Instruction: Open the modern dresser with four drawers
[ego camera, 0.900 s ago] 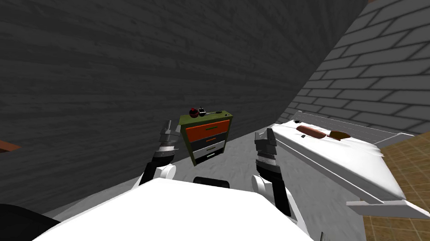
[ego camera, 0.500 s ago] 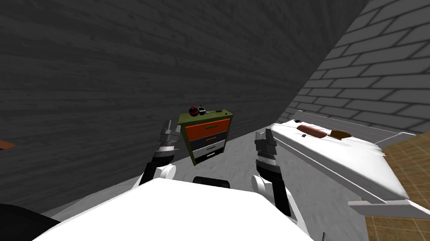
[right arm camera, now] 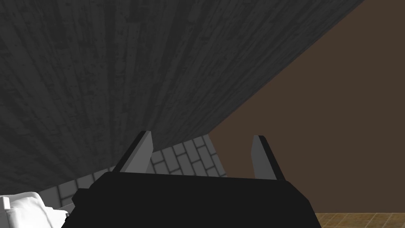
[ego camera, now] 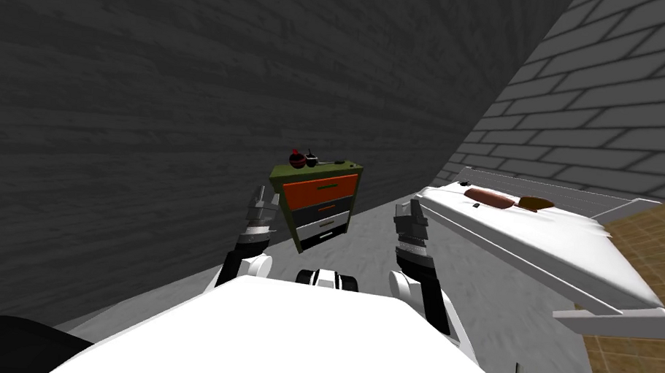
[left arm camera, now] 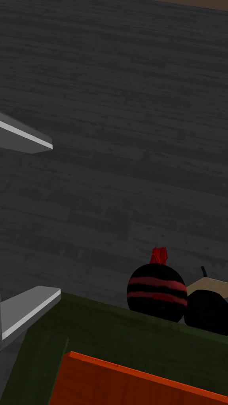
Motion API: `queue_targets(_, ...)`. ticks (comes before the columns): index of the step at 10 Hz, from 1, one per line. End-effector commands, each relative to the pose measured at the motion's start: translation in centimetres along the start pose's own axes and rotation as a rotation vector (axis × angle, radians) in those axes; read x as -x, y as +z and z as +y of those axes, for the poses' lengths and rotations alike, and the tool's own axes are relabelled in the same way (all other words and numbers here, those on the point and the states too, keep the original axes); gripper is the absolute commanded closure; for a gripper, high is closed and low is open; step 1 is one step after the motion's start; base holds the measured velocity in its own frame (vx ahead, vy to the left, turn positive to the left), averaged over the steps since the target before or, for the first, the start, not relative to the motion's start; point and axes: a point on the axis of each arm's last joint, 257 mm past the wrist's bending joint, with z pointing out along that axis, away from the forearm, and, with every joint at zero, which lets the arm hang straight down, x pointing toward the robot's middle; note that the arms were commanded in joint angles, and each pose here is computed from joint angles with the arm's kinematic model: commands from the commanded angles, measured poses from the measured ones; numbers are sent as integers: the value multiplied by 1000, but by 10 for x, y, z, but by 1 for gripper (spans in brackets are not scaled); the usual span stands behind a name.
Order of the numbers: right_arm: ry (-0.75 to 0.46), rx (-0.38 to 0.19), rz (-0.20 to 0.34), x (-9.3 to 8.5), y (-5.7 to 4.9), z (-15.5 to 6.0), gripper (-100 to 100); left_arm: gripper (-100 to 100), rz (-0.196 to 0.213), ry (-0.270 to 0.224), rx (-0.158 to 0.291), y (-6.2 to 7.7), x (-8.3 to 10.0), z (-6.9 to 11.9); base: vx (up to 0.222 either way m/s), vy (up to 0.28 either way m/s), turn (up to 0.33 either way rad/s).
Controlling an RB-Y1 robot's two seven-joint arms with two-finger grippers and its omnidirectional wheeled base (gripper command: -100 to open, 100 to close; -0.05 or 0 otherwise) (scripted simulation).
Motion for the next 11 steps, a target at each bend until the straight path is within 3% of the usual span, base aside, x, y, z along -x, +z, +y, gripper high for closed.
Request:
queue_targets(1,0,0,0,0,0,0,0,-100,27,13,14,-3,0,9,35,-29,19)
queue_targets(5,0,-1,0,0,0,0,0,-100,44,19,65,-17,11,43,99,-72,35)
queue_targets(11,0,-1,0,0,0,0,0,-100,10,5,129,-41,33,89,84,-73,29)
